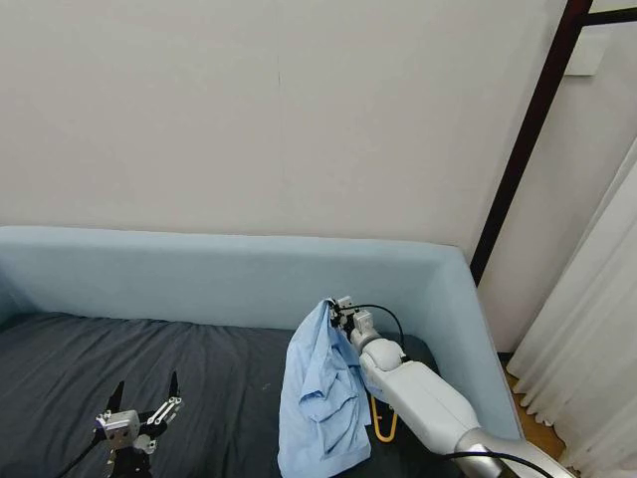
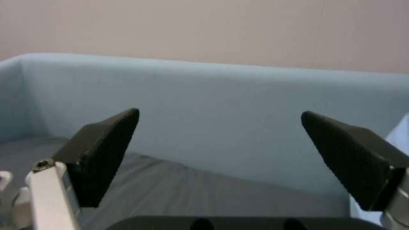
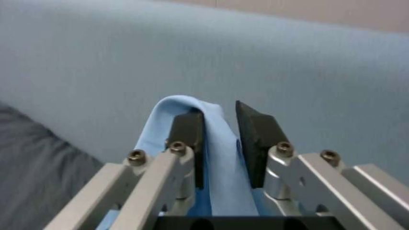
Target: Pick up the clothes from the sofa and hang them on the clothes hanger.
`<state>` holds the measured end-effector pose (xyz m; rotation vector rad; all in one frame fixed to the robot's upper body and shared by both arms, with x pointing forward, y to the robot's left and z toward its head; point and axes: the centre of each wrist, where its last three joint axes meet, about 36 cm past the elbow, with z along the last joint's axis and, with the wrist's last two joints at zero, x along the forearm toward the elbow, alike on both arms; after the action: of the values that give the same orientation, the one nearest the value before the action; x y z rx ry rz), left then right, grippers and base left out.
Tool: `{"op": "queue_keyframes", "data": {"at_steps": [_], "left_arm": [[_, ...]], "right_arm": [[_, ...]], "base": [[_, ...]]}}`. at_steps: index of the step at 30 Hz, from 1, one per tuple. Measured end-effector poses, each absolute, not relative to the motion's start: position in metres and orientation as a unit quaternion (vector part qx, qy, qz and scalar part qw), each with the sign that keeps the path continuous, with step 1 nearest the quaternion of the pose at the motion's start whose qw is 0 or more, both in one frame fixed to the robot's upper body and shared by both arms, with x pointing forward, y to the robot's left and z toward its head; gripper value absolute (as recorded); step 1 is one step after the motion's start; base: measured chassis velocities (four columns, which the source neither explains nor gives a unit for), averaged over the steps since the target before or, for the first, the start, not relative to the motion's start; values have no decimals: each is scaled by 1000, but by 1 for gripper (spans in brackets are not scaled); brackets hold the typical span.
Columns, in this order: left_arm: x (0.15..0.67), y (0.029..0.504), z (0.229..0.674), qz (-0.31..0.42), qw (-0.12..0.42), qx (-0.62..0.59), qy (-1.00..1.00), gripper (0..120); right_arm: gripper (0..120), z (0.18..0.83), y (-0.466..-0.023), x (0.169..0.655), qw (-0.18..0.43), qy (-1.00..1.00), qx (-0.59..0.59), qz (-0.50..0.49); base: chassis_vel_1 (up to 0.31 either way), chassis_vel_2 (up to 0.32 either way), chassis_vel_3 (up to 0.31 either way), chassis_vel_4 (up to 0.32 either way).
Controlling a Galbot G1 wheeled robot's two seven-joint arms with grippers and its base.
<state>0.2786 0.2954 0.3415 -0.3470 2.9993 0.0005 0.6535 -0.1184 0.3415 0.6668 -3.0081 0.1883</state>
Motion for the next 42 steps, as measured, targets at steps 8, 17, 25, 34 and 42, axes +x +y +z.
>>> {"op": "queue_keyframes", "data": {"at_steps": [8,17,25,34,42], "left_arm": [[277,288,342,0,63,-107,992,100],[273,295,345,10,69,-105,992,100],[275,295,345,9,73,-103,992,100],[278,291,345,6,73,-100,992,100],[277,294,346,9,72,-105,992,100]], "right_arm": [[54,339,-149,632,77,-972,144,172],[88,327,-226,606,54,-935,314,156],[100,310,-298,568,22,-787,564,251],[100,280,-322,523,50,-682,626,374],[100,241,-314,489,59,-656,625,420]], "base": [[0,0,0,0],[0,0,0,0],[0,0,0,0],[0,0,0,0],[0,0,0,0]]}}
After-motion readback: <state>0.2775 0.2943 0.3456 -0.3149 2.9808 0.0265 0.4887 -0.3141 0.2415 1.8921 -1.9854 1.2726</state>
